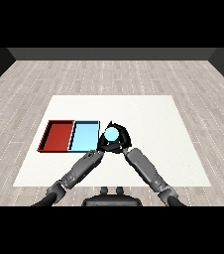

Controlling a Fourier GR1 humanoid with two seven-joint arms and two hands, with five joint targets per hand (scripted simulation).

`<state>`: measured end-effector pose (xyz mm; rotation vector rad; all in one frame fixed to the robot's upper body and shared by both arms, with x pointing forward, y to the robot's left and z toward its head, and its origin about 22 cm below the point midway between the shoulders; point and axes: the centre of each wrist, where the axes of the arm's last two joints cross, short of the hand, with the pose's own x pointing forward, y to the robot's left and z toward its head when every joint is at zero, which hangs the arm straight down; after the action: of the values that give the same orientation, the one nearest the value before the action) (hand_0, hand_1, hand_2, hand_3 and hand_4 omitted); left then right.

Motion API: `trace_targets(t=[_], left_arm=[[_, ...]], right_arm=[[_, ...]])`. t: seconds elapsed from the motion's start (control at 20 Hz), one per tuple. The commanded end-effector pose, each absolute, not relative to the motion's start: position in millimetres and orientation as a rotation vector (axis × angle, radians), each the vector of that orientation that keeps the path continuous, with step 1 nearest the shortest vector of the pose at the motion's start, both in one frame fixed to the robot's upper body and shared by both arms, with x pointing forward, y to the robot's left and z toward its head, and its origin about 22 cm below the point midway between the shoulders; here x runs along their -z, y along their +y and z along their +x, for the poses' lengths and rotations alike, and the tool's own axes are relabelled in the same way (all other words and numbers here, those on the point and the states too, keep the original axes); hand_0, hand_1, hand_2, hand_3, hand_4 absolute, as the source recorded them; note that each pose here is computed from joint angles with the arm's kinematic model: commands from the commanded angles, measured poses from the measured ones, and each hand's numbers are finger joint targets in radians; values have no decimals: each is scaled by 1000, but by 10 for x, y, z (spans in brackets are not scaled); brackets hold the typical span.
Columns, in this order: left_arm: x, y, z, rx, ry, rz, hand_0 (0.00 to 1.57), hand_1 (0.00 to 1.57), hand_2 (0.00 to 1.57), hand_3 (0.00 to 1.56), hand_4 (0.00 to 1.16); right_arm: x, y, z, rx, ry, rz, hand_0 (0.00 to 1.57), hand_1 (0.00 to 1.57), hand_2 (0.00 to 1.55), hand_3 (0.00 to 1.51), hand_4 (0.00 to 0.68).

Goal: Pick the blue can and put it in the blue box

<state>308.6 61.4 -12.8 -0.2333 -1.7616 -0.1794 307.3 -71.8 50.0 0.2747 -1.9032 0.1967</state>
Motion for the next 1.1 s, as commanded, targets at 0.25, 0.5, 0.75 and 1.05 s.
trace_targets(t=[0.25,0.5,0.75,1.05], left_arm=[[68,465,3187,56,-1681,-132,1444,1444,1460,1343,1094],[19,381,2993,101,-1685,-77,1571,1571,1559,1463,1125],[5,490,3223,101,-1686,-69,1571,1571,1554,1463,1138],[81,522,3144,101,-1731,-17,1571,1571,1559,1466,1138]], right_arm=[[-655,-619,2974,-174,-1913,347,1445,1445,1458,1371,513],[-460,-629,2953,-169,-1912,367,1419,1419,1457,1372,529],[-586,-510,2984,-190,-1898,347,1424,1424,1456,1374,531],[-460,-705,3027,-179,-1880,264,722,722,722,251,110]])
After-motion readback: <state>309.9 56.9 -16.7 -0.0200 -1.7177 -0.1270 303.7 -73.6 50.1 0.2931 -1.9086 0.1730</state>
